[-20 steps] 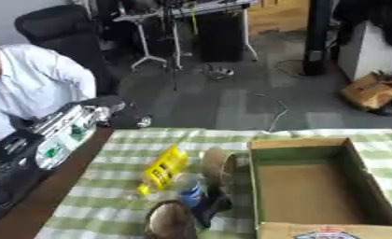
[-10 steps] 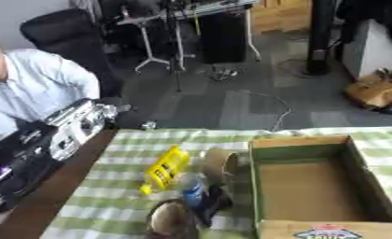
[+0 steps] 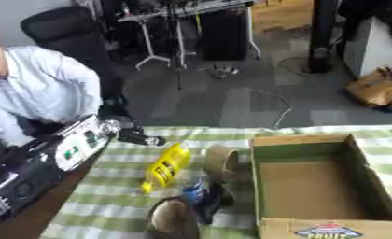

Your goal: Pick up objects on the table and place them in the box.

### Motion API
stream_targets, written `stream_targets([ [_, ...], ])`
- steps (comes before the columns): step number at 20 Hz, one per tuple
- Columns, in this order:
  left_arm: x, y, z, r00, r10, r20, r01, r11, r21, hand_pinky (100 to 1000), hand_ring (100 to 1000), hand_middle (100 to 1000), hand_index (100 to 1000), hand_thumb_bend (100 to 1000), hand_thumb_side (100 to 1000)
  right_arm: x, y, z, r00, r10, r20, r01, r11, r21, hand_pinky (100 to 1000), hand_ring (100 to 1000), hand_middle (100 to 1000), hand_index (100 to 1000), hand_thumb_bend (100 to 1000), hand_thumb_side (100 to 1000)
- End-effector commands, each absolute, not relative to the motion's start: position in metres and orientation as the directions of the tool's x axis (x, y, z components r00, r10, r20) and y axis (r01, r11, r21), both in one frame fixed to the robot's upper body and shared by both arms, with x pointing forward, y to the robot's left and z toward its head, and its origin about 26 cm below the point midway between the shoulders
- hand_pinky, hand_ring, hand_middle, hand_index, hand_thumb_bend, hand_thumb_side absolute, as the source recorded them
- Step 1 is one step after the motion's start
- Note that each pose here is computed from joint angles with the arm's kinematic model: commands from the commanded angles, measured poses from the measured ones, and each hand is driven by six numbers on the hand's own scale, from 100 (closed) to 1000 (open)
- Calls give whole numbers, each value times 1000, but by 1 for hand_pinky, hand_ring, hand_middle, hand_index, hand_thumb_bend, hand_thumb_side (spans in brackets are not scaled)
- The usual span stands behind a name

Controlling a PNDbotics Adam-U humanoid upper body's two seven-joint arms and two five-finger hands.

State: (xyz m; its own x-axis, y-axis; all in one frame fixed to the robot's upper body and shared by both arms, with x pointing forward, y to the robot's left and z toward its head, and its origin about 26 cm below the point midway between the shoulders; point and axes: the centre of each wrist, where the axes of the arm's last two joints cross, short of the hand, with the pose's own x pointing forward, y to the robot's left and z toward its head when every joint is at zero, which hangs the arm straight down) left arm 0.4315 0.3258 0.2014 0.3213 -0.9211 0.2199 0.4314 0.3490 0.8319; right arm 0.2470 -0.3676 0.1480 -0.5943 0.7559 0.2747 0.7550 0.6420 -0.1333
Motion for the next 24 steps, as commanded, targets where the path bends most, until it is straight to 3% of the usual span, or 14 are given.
stream_targets([
  [1, 431, 329, 207, 443, -863, 243, 486, 459, 744, 1000, 1000, 1000, 1000, 619, 891, 247, -368, 157, -690, 704, 166, 714, 700, -1, 853, 964, 873, 900, 100, 1000],
  [24, 438, 324, 157, 495, -839, 226, 572, 511, 642, 1000, 1000, 1000, 1000, 605, 858, 249, -364, 156, -702, 691, 171, 703, 712, 8, 853, 964, 873, 901, 100, 1000],
])
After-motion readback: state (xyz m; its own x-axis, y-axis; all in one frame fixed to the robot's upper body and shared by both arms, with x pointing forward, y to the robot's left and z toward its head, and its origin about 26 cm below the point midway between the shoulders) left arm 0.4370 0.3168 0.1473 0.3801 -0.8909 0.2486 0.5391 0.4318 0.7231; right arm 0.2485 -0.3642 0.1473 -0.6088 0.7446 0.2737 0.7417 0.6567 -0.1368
